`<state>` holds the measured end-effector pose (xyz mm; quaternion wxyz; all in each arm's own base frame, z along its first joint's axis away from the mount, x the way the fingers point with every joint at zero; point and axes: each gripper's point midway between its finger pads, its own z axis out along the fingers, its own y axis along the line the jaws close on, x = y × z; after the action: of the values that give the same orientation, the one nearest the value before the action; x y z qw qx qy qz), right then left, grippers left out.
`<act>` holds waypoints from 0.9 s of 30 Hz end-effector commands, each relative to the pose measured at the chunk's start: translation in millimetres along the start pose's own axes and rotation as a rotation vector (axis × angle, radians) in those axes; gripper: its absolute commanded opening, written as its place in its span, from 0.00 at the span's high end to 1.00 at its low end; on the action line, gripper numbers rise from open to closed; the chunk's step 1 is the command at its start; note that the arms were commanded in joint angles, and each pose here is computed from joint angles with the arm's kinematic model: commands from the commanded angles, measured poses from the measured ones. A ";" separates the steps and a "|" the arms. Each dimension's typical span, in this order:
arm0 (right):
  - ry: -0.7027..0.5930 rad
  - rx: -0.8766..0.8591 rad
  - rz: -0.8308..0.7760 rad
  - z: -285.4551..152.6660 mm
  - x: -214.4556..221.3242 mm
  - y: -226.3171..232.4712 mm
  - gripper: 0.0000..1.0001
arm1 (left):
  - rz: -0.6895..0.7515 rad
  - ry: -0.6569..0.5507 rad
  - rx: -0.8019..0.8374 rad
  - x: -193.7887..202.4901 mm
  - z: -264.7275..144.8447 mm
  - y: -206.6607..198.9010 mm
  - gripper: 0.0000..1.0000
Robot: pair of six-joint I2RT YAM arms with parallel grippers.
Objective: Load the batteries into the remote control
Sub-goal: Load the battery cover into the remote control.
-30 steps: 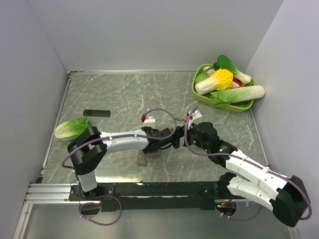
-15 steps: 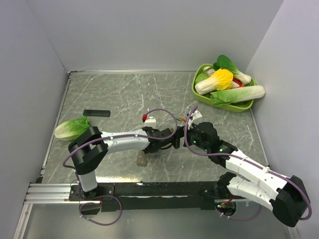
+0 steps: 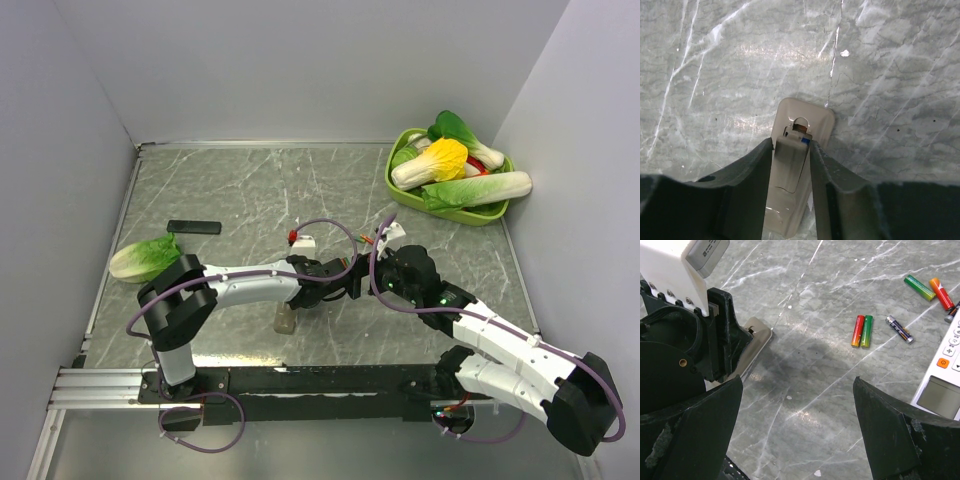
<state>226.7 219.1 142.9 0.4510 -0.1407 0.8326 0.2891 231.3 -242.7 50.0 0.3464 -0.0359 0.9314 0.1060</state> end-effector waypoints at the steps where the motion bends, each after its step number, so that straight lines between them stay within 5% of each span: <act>1: -0.056 -0.047 0.005 0.1 -16.0 11.3 0.00 | 0.001 -0.011 0.031 -2.8 -3.7 -14.5 0.58; 13: -0.042 -0.065 0.003 2.2 -16.5 15.4 0.00 | -0.117 -0.050 0.105 -26.7 -29.8 -9.6 0.46; 18: -0.008 -0.131 -0.019 8.2 -19.4 29.6 0.00 | -0.260 -0.078 0.202 -38.4 -48.3 3.8 0.30; 22: 0.075 -0.212 -0.063 25.7 -10.7 44.6 0.00 | -0.387 -0.081 0.290 -34.3 -53.1 31.8 0.16; 27: 0.207 -0.300 -0.178 60.7 0.1 67.0 0.05 | -0.526 -0.048 0.352 -12.1 -39.5 59.7 0.14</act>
<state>227.9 269.0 123.7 0.3639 -0.2258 0.8424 0.3271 211.3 -201.0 108.9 0.3985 -0.1645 0.8971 -0.0973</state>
